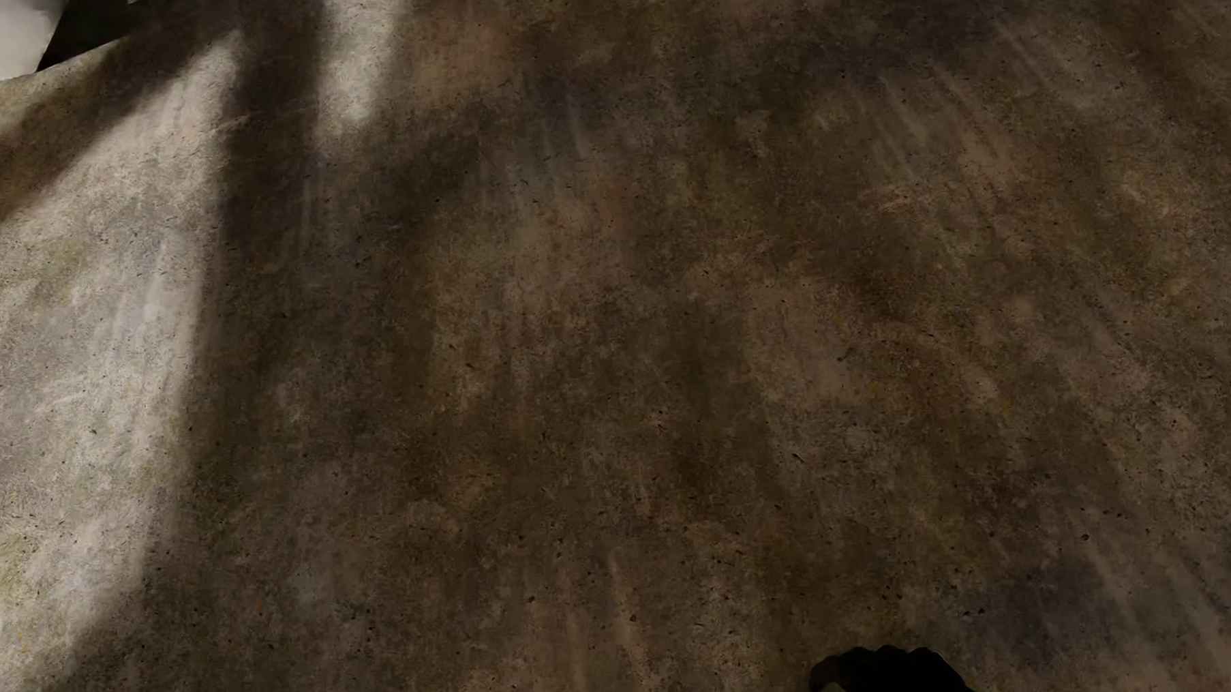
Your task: Walk towards the sofa
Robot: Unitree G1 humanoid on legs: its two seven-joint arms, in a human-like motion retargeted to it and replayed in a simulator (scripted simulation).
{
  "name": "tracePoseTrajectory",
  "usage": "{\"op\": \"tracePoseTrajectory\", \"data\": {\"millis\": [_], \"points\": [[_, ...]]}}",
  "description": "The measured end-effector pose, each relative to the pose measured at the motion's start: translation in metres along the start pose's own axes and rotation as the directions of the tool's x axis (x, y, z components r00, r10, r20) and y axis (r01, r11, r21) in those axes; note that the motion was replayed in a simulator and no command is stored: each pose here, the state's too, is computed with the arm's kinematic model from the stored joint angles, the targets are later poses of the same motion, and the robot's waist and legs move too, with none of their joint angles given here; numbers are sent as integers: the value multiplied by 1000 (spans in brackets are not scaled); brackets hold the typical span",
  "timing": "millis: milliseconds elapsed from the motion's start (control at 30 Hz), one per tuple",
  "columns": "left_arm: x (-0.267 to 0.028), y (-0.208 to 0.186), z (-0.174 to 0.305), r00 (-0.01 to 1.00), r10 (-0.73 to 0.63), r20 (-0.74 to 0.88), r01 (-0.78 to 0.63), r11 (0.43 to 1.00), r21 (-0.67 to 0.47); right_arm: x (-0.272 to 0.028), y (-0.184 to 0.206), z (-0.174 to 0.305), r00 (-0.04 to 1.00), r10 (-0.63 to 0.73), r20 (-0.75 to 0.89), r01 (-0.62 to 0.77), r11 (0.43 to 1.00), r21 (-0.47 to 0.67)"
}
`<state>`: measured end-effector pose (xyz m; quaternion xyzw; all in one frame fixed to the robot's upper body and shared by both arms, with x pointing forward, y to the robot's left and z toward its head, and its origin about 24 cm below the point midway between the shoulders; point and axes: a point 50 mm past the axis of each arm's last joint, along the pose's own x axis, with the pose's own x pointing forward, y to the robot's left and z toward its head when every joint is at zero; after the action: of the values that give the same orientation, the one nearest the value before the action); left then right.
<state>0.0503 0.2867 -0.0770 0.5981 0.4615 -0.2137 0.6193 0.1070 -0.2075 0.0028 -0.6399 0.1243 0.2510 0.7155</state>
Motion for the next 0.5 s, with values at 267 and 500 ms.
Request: {"op": "tracePoseTrajectory", "data": {"millis": [267,500], "points": [[-8,-49,55,969,-176,172,226,912,-343,84,-60,157,794,-256,551,175,965,196],[28,2,55,999,-10,-40,16,990,137,71,-10,64,985,-28,172,2,989,148]]}}
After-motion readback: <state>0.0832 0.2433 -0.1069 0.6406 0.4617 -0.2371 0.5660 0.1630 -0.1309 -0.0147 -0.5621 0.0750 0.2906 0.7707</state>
